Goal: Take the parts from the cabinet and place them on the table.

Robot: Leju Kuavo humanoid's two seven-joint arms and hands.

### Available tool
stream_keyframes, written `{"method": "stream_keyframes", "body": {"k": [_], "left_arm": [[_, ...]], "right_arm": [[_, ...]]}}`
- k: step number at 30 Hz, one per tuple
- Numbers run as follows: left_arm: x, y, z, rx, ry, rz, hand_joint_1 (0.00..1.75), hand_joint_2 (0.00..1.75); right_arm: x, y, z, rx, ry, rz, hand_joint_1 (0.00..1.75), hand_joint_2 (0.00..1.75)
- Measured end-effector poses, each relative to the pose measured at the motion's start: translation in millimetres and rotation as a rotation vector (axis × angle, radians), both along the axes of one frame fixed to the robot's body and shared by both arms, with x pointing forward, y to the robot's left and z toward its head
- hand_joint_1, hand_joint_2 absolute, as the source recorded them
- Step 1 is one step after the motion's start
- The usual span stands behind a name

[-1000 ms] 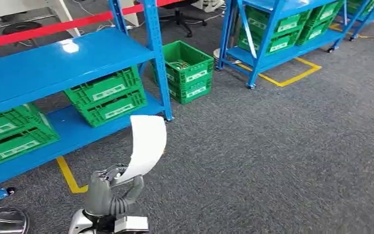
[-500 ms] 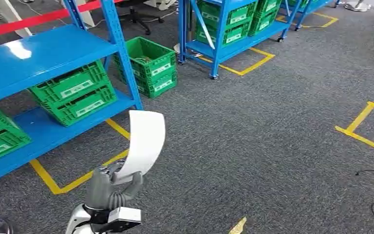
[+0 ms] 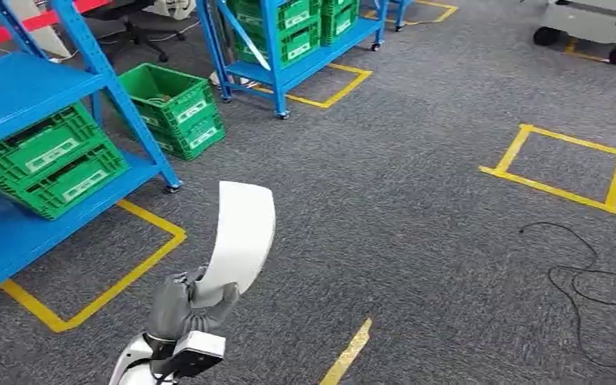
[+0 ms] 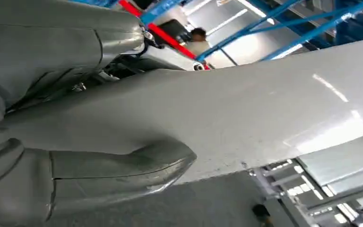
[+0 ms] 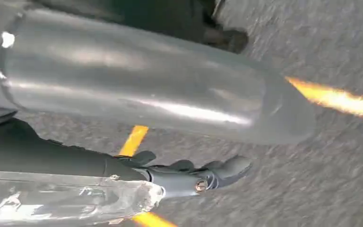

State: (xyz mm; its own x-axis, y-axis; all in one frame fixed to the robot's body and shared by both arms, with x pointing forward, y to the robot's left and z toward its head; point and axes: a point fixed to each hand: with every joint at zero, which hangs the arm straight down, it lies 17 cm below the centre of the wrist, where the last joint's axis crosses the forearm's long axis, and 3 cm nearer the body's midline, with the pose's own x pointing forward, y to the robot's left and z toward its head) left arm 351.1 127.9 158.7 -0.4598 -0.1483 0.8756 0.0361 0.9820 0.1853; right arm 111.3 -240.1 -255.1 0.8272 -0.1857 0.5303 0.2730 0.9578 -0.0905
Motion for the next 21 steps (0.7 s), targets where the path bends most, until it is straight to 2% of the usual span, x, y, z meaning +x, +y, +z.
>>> {"method": "stream_keyframes", "body": {"k": [9,21], "left_arm": [[2.6,2.0,-6.3,0.005,0.016,-0.006,1.75,1.75],[5.9,6.1,-4.8,0.003,0.015,0.02,1.75,1.75]], "right_arm": [[8.2,1.0,2.5,0.004,-0.022,-0.008,0.0,0.0],[1.6,-4.8,-0.3,-0.002,0.0,-0.009,0.0,0.0]]}}
